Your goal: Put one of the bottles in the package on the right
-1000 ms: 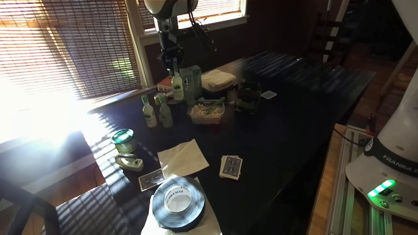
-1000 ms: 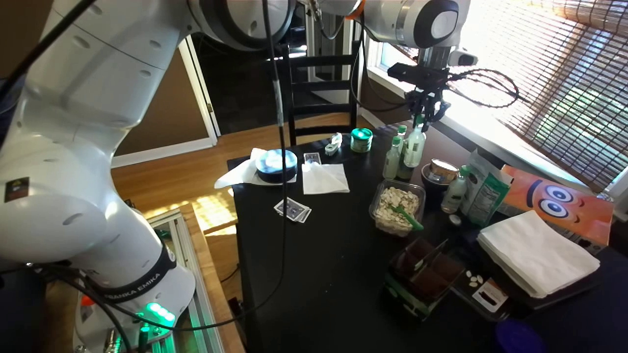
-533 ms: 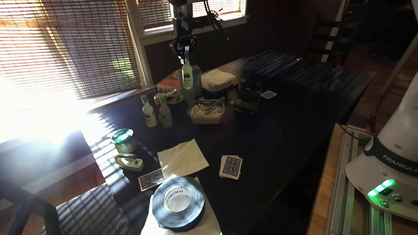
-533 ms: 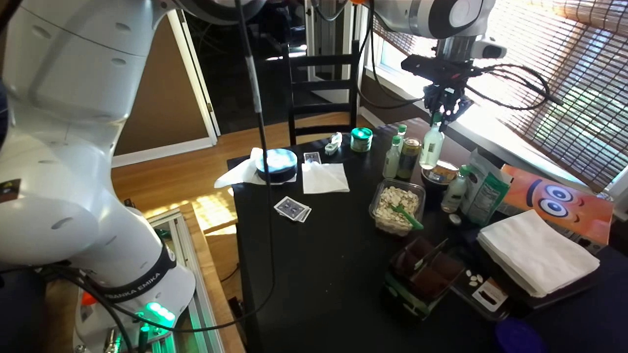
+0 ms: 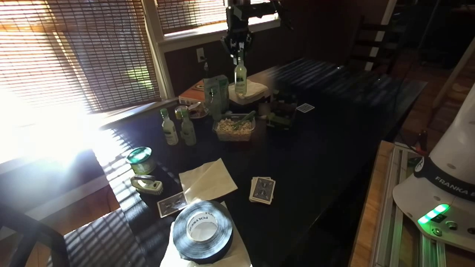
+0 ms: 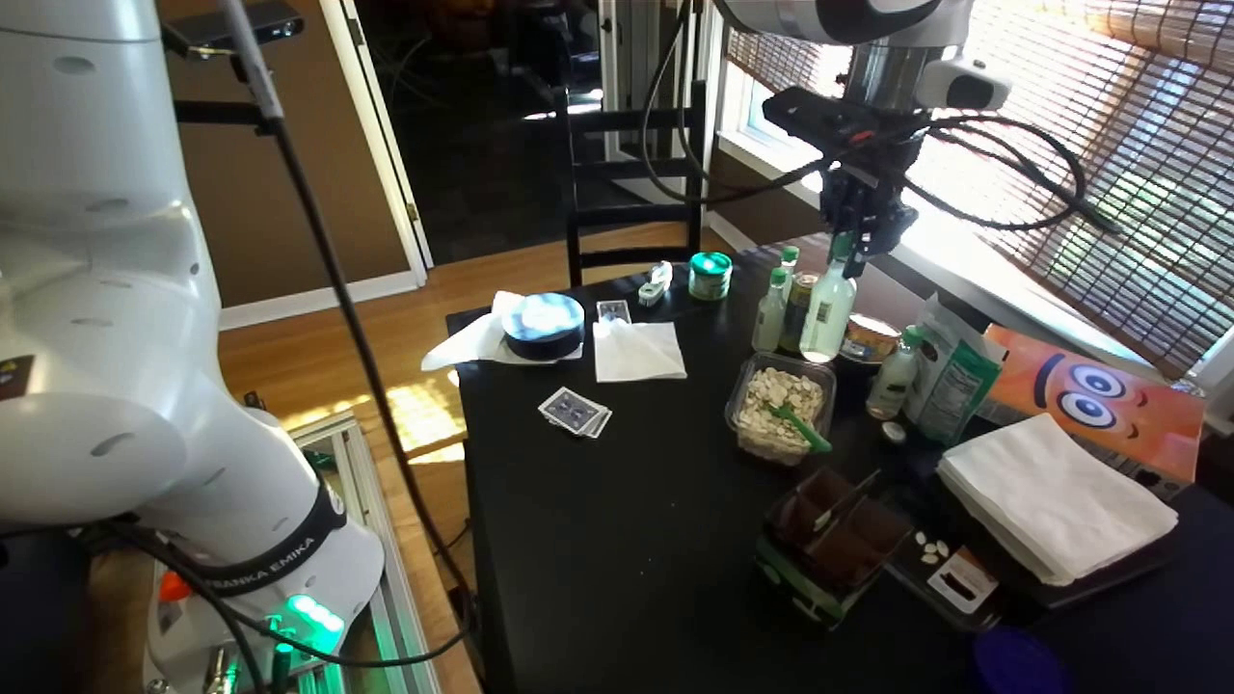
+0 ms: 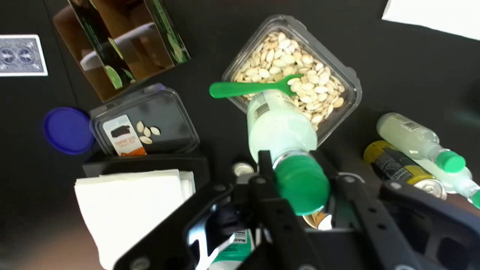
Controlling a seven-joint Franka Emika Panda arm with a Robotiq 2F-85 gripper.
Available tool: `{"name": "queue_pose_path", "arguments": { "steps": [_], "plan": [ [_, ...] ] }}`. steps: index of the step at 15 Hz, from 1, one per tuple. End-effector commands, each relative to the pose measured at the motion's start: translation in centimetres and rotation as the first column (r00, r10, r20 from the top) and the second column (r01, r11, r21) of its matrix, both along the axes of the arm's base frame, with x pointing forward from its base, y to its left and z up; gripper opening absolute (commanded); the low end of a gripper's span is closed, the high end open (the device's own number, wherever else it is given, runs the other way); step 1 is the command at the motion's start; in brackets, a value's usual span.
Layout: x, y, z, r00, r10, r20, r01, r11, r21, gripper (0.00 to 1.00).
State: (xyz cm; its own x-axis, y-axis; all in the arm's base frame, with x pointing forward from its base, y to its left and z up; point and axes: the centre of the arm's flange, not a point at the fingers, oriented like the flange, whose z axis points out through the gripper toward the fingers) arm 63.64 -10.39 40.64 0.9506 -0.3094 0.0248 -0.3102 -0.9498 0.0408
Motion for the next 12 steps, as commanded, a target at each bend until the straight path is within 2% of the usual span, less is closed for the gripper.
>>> {"name": "queue_pose_path", "arguments": {
  "steps": [1, 6, 7, 12],
  "plan": [
    [-0.8, -0.1, 0.0, 1.000, 0.004, -0.007, -0.004, 1.000, 0.004, 0.29],
    [-1.5, 0.4, -0.4, 1.000, 0.018, -0.017, -0.018, 1.000, 0.010, 0.29],
    [-1.5, 0.4, -0.4, 1.000, 0.018, -0.016, -0.018, 1.000, 0.010, 0.07],
    [-5.8, -3.2, -0.2, 0.996, -0.087, -0.006, 0.087, 0.996, 0.036, 0.07]
  ]
}}
